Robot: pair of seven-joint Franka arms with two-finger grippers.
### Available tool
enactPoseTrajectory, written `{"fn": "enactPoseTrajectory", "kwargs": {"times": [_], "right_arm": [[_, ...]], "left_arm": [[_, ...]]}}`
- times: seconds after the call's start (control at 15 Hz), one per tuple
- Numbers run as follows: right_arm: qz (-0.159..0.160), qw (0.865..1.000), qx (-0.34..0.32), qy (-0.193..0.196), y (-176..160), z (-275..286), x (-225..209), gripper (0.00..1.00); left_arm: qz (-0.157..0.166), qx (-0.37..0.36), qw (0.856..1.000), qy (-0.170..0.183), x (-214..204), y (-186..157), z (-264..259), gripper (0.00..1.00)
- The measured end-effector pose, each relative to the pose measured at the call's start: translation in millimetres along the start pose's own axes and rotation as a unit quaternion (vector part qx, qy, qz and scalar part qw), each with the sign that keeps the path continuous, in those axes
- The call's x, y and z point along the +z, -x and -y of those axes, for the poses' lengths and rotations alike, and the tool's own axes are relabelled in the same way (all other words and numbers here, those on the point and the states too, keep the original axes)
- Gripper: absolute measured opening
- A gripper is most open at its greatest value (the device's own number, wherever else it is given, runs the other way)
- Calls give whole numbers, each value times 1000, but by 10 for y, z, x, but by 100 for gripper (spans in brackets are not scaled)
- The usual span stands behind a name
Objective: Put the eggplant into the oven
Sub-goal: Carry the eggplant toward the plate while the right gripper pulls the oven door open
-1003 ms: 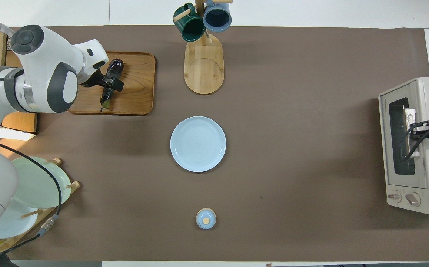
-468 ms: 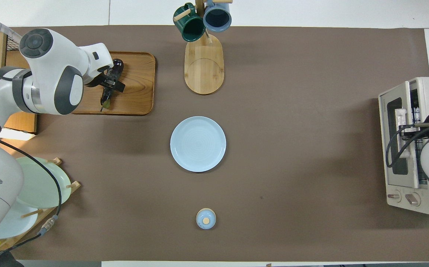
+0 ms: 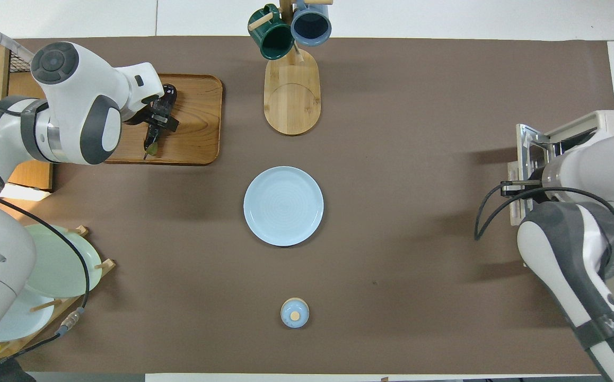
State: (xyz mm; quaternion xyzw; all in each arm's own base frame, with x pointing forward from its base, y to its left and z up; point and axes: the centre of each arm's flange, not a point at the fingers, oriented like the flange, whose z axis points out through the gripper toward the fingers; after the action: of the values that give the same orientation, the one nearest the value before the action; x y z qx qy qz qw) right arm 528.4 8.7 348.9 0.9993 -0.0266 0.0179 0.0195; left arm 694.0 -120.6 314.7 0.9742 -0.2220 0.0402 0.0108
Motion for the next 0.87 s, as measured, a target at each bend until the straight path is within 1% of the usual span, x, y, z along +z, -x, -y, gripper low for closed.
{"fn": "enactPoseTrajectory", "kwargs": {"times": [0.27, 0.4, 0.54, 0.67, 0.8, 0.87], "right_arm": [[6, 1000, 1, -1, -12, 44, 200, 1], [6, 1000, 4, -1, -13, 45, 205, 1], [6, 1000, 8, -1, -12, 46, 207, 1], [6, 1000, 10, -2, -10, 47, 215, 1], [7, 1000, 16, -7, -10, 44, 272, 1], [8, 1000, 20, -10, -13, 42, 309, 1]], "left_arm": [[3, -3, 1000, 2, -50, -7, 40, 32], [3, -18, 1000, 24, -210, -43, 22, 32], [9, -33, 998, 47, -562, -21, -46, 32], [30, -50, 997, 57, -1025, 78, -224, 32], [42, -81, 994, 62, -1387, 141, -655, 32], [45, -97, 992, 61, -1488, 164, -951, 32]]}}
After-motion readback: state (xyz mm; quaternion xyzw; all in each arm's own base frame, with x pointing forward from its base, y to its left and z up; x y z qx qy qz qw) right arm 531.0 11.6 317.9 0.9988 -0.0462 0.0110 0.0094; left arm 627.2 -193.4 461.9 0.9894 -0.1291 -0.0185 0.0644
